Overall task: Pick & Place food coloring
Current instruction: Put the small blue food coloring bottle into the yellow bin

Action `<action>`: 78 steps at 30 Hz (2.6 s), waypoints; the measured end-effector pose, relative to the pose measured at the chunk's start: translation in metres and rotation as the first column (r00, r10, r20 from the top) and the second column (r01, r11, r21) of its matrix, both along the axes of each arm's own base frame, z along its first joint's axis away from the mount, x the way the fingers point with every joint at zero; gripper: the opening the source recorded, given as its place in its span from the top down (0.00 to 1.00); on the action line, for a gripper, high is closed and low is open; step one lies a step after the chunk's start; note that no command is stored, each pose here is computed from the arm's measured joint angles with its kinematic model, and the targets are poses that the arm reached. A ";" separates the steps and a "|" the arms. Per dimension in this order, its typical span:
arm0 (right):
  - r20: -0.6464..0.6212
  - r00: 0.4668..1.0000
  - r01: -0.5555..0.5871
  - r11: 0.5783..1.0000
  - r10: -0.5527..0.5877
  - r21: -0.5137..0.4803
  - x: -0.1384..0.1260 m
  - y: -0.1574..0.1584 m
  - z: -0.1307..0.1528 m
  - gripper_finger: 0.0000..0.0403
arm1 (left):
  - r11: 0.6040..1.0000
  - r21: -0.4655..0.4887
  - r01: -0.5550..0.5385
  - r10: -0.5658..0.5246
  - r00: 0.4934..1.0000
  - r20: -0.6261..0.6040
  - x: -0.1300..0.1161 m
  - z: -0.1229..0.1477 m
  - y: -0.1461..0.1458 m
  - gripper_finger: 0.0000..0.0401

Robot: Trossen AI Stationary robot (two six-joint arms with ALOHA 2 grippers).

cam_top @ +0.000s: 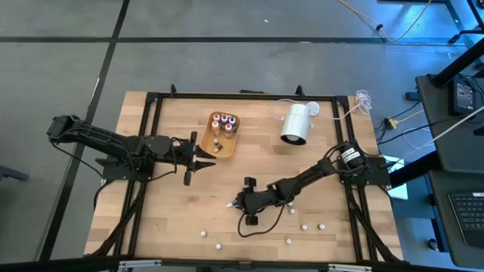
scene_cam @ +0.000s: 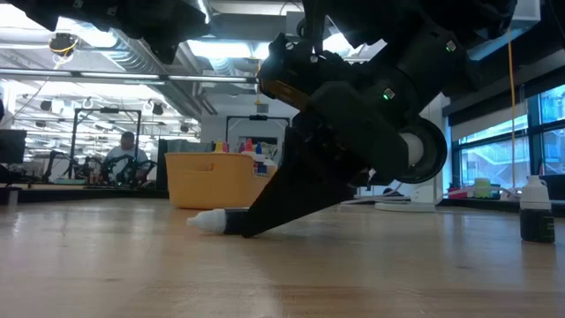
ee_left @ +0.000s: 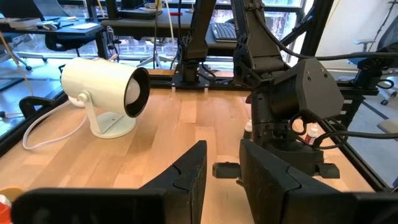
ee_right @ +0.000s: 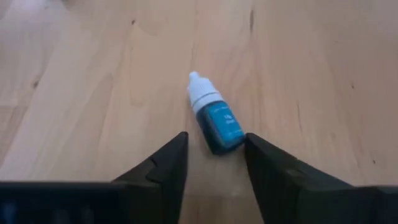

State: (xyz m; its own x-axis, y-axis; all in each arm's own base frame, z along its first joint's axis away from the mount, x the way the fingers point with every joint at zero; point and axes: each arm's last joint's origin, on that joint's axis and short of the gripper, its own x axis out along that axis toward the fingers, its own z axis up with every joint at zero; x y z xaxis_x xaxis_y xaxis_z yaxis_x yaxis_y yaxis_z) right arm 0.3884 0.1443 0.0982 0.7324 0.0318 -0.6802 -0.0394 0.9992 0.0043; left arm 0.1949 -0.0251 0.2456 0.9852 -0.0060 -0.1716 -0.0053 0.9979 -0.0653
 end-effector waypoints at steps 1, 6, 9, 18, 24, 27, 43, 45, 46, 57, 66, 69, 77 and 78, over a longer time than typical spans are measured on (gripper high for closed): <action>0.000 1.000 -0.010 1.000 0.010 -0.002 0.000 0.000 0.000 0.62 | 1.000 0.000 0.000 0.000 1.000 0.000 0.000 0.000 0.000 0.77; 0.009 0.999 -0.033 0.999 0.033 -0.014 0.001 0.001 0.001 0.73 | 1.000 0.000 0.000 0.000 1.000 0.000 0.000 0.000 0.000 0.77; 0.009 0.999 -0.033 0.999 0.034 -0.015 0.001 0.001 0.000 0.75 | 1.000 0.000 0.000 0.000 1.000 0.000 0.000 0.000 0.000 0.77; 0.013 0.999 -0.030 0.999 0.031 -0.017 0.001 0.001 0.000 0.72 | 1.000 0.000 0.000 0.000 1.000 0.000 0.000 0.000 0.000 0.77; 0.021 0.999 -0.043 0.999 0.044 -0.029 0.001 0.000 0.001 0.67 | 1.000 0.000 0.000 0.000 1.000 0.000 0.000 0.000 0.000 0.77; 0.032 0.998 -0.050 0.998 0.051 -0.024 0.002 0.000 0.001 0.63 | 1.000 0.000 0.000 0.000 1.000 0.000 0.000 0.000 0.000 0.77; 0.031 0.998 -0.051 0.999 0.051 -0.017 0.004 -0.005 0.001 0.75 | 1.000 0.000 0.000 0.000 1.000 0.000 0.000 0.000 0.000 0.76; 0.032 0.997 -0.065 0.997 0.066 -0.033 0.004 -0.005 0.001 0.79 | 1.000 0.000 0.000 0.000 1.000 0.000 0.000 0.000 0.000 0.76; 0.032 0.997 -0.073 0.996 0.075 -0.043 0.004 -0.005 0.001 0.81 | 1.000 0.000 0.000 0.000 1.000 0.000 0.000 0.000 0.000 0.77; 0.099 0.993 -0.044 0.980 0.064 -0.193 -0.002 -0.045 0.079 0.80 | 1.000 0.001 0.000 0.000 1.000 0.000 0.000 0.000 0.000 0.76; 0.175 0.982 0.121 0.956 -0.075 -0.268 0.004 -0.138 0.111 0.80 | 0.999 0.034 0.006 -0.006 1.000 0.000 0.000 0.000 0.000 0.77; 0.177 0.981 0.121 0.968 -0.083 -0.219 0.010 -0.166 0.100 0.80 | 0.999 0.035 0.006 -0.006 1.000 0.000 0.000 0.000 0.000 0.77; 0.188 0.980 0.098 0.985 -0.071 -0.140 0.019 -0.203 0.071 0.79 | 0.998 0.062 0.011 -0.011 1.000 0.001 0.000 0.000 0.000 0.77; 0.185 0.980 0.101 0.985 -0.074 -0.140 0.020 -0.204 0.069 0.79 | 0.998 0.062 0.011 -0.011 1.000 0.001 0.000 0.000 0.000 0.77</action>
